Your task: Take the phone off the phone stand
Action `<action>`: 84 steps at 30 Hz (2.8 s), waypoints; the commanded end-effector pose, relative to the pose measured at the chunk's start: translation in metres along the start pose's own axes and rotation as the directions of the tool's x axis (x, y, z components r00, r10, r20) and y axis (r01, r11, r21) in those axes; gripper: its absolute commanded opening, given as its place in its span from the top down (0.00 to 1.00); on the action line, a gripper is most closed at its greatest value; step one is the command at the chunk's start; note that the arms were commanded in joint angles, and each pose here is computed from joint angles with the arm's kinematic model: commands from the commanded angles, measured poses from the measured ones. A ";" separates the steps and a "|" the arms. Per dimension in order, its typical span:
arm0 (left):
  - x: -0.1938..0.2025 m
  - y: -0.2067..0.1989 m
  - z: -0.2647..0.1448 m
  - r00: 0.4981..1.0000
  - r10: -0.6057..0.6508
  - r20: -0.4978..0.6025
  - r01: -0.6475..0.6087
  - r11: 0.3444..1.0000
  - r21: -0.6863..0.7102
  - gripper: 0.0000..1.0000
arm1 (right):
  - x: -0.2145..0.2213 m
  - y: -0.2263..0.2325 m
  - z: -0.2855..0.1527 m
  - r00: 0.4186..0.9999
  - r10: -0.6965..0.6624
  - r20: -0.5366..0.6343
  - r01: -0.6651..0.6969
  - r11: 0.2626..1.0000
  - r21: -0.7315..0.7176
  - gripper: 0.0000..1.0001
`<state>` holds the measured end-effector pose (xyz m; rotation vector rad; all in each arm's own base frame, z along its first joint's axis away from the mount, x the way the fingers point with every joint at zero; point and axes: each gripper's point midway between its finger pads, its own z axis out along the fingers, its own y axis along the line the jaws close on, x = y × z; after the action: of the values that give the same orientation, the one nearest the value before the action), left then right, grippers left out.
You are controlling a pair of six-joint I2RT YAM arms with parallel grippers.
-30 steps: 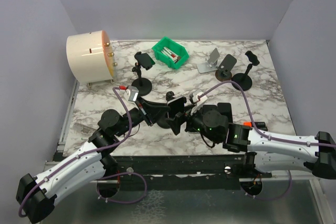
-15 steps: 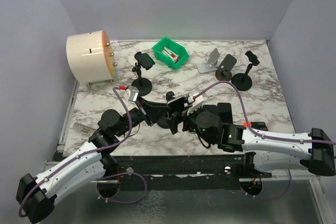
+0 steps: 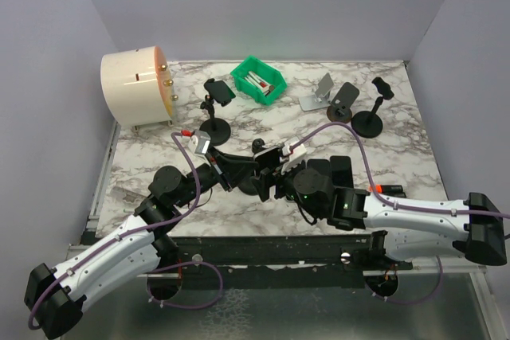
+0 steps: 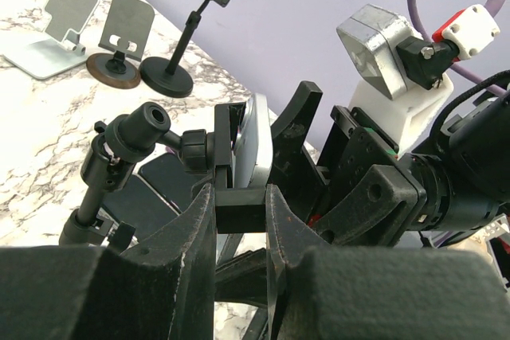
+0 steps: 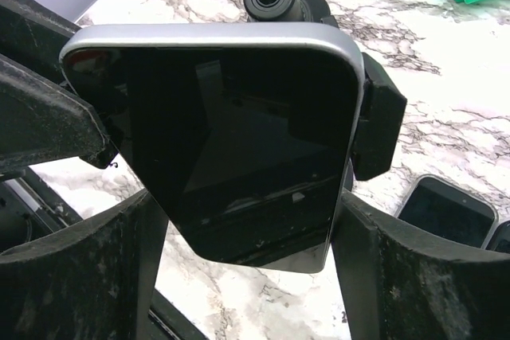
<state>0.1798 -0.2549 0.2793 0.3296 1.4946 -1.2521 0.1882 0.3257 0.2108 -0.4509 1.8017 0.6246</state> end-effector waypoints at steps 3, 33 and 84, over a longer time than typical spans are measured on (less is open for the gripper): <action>0.002 0.003 -0.002 1.000 0.002 -0.002 -0.002 1.000 -0.010 1.00 | -0.011 0.002 0.001 0.999 0.021 0.025 -0.022 1.000 0.017 0.35; -0.003 -0.005 -0.007 0.995 -0.084 0.045 0.082 0.996 0.029 1.00 | -0.013 0.009 -0.046 0.986 0.158 0.060 -0.143 0.971 -0.193 1.00; -0.011 -0.016 -0.012 0.999 -0.004 0.034 0.002 0.998 0.059 0.39 | -0.022 0.022 -0.067 0.976 0.214 0.046 -0.190 0.932 -0.307 1.00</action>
<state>0.1644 -0.2537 0.2771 0.3590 1.4856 -1.3155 0.1381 0.3020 0.2268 -0.4682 1.7636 0.9613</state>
